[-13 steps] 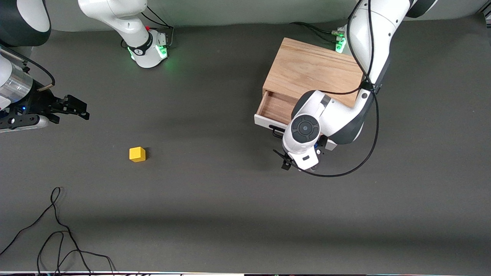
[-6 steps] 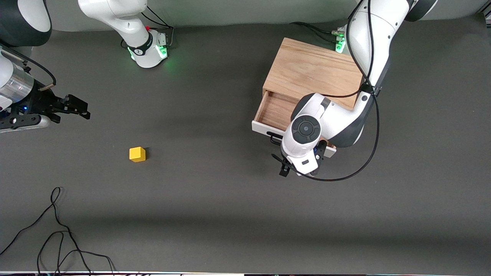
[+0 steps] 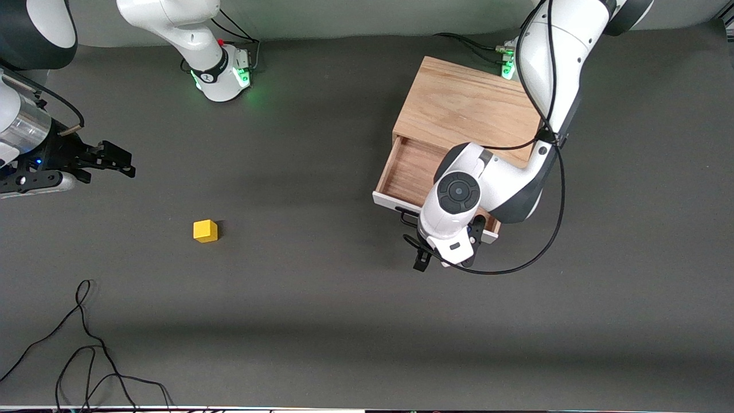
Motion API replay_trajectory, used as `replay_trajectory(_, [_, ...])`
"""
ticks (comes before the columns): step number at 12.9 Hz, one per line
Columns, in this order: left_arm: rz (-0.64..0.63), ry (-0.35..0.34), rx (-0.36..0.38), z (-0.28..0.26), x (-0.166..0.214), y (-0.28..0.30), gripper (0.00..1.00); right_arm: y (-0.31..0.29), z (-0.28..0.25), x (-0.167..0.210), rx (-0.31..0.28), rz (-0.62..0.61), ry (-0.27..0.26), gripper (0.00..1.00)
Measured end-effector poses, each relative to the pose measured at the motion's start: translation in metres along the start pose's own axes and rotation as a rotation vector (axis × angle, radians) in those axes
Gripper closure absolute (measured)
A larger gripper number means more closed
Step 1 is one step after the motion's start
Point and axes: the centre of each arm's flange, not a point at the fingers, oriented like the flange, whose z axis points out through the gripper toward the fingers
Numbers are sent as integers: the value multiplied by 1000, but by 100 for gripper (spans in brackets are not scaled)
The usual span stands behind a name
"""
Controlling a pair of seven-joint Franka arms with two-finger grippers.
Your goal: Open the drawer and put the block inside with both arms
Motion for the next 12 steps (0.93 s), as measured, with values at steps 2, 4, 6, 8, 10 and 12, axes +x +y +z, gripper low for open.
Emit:
replay_trajectory(2, [0, 0, 0, 0, 0, 0, 0, 0, 0, 0, 0, 0, 0, 0])
replay_trajectory(4, [1, 1, -1, -1, 0, 0, 0, 0, 0, 0, 0, 0, 0, 0])
replay_trajectory(6, [-2, -1, -29, -13, 1, 8, 0, -1, 0, 0, 0, -2, 0, 0])
replay_trajectory(8, [-14, 3, -52, -48, 10, 22, 0, -2, 1, 0, 0, -4, -1, 0])
replay_trajectory(10, [-28, 9, -59, -87, 30, 32, 0, -3, 3, 2, -1, -5, -2, 0])
replay_trajectory(12, [-9, 17, -59, -121, 53, 33, 0, -3, 12, 7, -2, -4, -6, 0])
